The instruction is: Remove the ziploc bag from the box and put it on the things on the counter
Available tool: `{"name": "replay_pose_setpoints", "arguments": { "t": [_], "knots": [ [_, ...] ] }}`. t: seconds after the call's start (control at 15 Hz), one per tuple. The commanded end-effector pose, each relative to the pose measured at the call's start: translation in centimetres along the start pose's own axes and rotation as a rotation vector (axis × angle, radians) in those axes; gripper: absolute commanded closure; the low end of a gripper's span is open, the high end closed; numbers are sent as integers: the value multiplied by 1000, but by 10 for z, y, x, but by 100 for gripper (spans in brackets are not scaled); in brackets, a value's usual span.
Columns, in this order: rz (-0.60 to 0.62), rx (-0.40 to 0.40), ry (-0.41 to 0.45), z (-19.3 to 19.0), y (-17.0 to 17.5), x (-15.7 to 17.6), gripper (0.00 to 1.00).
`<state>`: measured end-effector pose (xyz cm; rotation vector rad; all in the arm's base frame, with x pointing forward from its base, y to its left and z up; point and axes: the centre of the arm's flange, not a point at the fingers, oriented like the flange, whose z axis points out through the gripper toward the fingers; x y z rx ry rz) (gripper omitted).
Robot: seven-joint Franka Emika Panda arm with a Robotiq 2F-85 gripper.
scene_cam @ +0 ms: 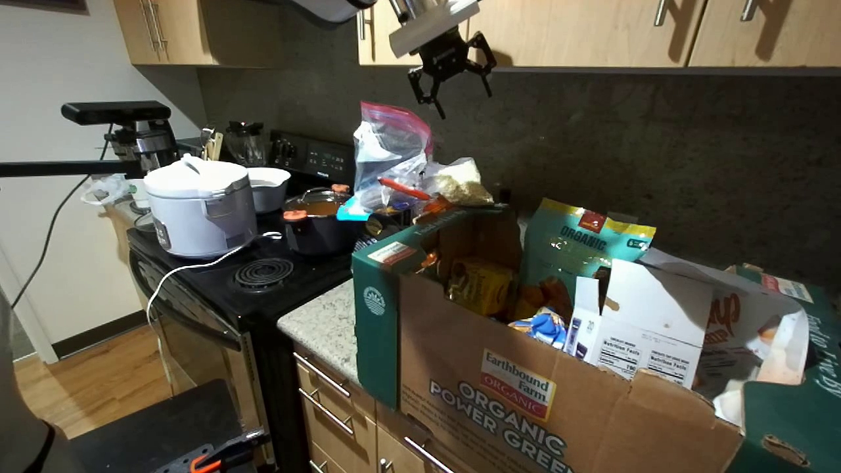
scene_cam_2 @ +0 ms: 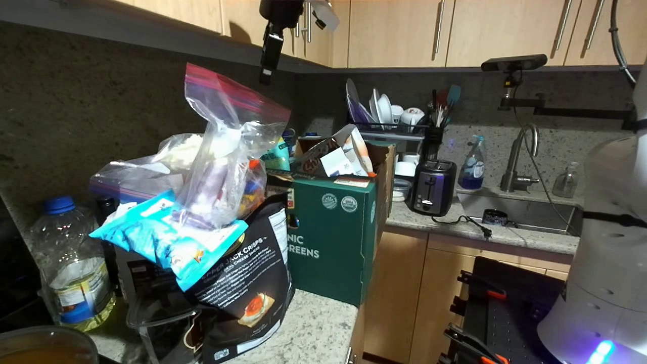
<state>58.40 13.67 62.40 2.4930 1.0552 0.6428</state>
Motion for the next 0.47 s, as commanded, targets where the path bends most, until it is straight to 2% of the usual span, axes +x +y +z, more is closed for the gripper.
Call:
{"name": "replay_pose_setpoints", "arguments": {
  "t": [0.0,0.4],
  "knots": [
    [22,-6,1,-3,4,-3,0],
    [48,-14,0,-6,11,-8,0]
  ]
}}
